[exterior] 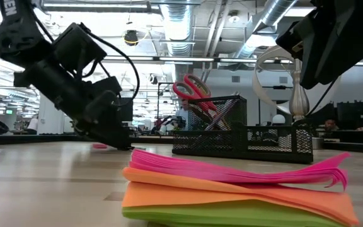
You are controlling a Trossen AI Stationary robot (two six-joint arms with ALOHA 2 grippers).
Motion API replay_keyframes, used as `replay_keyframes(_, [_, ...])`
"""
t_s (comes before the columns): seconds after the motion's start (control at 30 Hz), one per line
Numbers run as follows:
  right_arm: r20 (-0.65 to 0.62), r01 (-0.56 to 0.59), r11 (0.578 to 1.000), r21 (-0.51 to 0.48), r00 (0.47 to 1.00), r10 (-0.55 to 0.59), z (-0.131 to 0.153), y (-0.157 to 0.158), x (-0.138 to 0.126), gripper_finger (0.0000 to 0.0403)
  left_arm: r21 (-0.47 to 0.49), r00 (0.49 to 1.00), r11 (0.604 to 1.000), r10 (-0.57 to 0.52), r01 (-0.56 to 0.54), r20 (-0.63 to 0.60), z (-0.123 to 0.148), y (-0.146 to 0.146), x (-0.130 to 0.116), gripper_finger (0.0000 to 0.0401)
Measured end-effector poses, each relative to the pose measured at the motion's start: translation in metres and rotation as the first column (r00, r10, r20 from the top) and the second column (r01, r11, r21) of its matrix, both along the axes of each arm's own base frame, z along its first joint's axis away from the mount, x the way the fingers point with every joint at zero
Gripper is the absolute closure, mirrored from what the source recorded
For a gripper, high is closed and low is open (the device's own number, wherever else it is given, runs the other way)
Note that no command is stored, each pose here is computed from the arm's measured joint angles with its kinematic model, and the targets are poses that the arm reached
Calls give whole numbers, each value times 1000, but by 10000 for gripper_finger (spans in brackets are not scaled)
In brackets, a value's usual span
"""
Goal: Pick and place office supplies into organizer
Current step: Put the top binder clip into the desk organizer
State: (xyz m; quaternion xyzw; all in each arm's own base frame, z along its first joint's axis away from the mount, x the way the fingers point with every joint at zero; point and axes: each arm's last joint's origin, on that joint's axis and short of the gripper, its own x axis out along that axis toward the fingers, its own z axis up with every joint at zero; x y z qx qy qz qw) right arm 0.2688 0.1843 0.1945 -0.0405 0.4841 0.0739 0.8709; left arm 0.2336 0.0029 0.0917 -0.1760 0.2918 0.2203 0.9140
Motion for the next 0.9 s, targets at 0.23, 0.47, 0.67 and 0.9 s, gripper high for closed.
replay_keyframes(0.23, [0,-4,1000,0,1000,4,0,1,-1,322,37,995,995,88,-90,35,-22,-5,10,165])
replay_keyframes(0.47, [3,-36,999,2,999,36,0,10,-7,322,101,997,992,81,-80,-4,-28,-14,13,165])
replay_keyframes(0.67, [9,-25,999,43,1000,25,1,22,-14,322,132,998,990,54,-49,-31,-30,-22,11,165])
replay_keyframes(0.9, [56,-35,993,109,998,29,4,37,-20,322,135,994,987,96,-90,-44,-32,-26,7,192])
